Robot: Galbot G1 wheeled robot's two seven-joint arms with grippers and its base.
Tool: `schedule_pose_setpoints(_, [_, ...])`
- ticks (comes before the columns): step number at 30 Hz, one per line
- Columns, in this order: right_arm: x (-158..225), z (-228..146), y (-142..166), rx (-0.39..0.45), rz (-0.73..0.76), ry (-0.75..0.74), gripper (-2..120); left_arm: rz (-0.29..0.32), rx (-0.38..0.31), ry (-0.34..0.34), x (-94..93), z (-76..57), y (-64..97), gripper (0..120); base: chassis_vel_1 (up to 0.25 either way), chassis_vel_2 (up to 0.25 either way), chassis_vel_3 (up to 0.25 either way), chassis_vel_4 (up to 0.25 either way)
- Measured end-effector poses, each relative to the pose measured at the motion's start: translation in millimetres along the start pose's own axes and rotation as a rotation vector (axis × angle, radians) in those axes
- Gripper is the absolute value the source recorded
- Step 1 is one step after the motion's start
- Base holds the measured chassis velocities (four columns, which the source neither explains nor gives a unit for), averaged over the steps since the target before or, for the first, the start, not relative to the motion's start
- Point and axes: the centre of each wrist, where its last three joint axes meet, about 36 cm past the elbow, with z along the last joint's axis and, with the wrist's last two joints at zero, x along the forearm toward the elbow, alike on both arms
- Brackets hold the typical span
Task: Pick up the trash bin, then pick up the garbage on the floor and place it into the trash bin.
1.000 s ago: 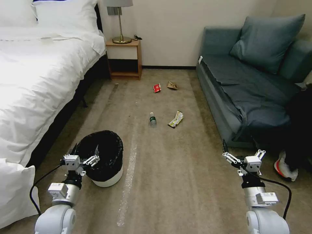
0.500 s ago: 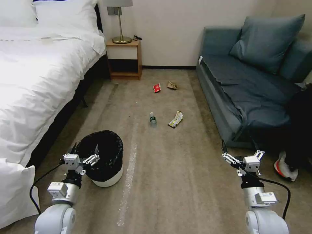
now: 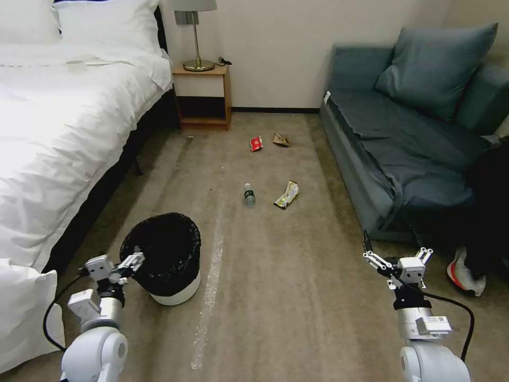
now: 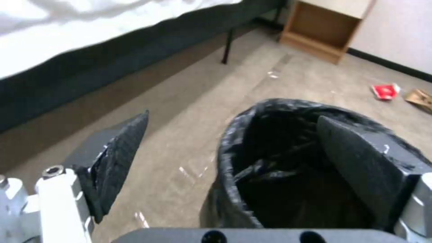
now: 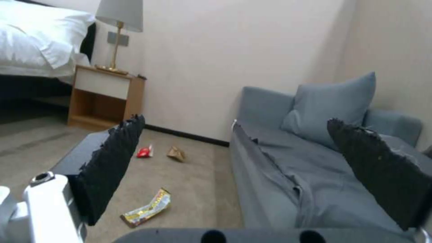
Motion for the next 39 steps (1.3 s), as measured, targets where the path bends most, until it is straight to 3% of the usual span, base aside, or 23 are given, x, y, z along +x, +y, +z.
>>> schedule_pose_setpoints(7, [0.3, -1.2, 1.1, -0.002, 0.003, -0.007, 100, -0.018, 0.083, 0.043, -6.8, -4.0, -2.6, 100, 0.000, 0.000, 0.000, 0.000])
schedule_pose_setpoints(10, [4.7, -0.5, -1.1, 0.005, 0.005, -0.008, 100, -0.009, 0.144, 0.078, -18.2, -11.6, -2.6, 100, 0.000, 0.000, 0.000, 0.000])
schedule_pose_setpoints(17, [10.0, -2.2, -3.8, 0.013, 0.005, -0.005, 100, 0.002, 0.200, 0.117, -34.4, -18.6, -1.7, 100, 0.000, 0.000, 0.000, 0.000])
schedule_pose_setpoints(18, [10.4, -4.8, -4.0, 0.016, 0.004, -0.009, 100, 0.011, 0.224, 0.146, -38.2, -19.0, -2.0, 100, 0.000, 0.000, 0.000, 0.000])
schedule_pose_setpoints(27, [8.8, -6.5, -2.3, 0.015, -0.003, -0.014, 100, -0.044, 0.235, 0.192, -56.8, -9.9, 5.1, 100, 0.000, 0.000, 0.000, 0.000])
schedule_pose_setpoints(39, [8.7, -2.2, -2.8, 0.016, -0.024, -0.010, 100, -0.033, 0.274, 0.241, -75.0, -5.2, 9.0, 98, 0.000, 0.000, 0.000, 0.000])
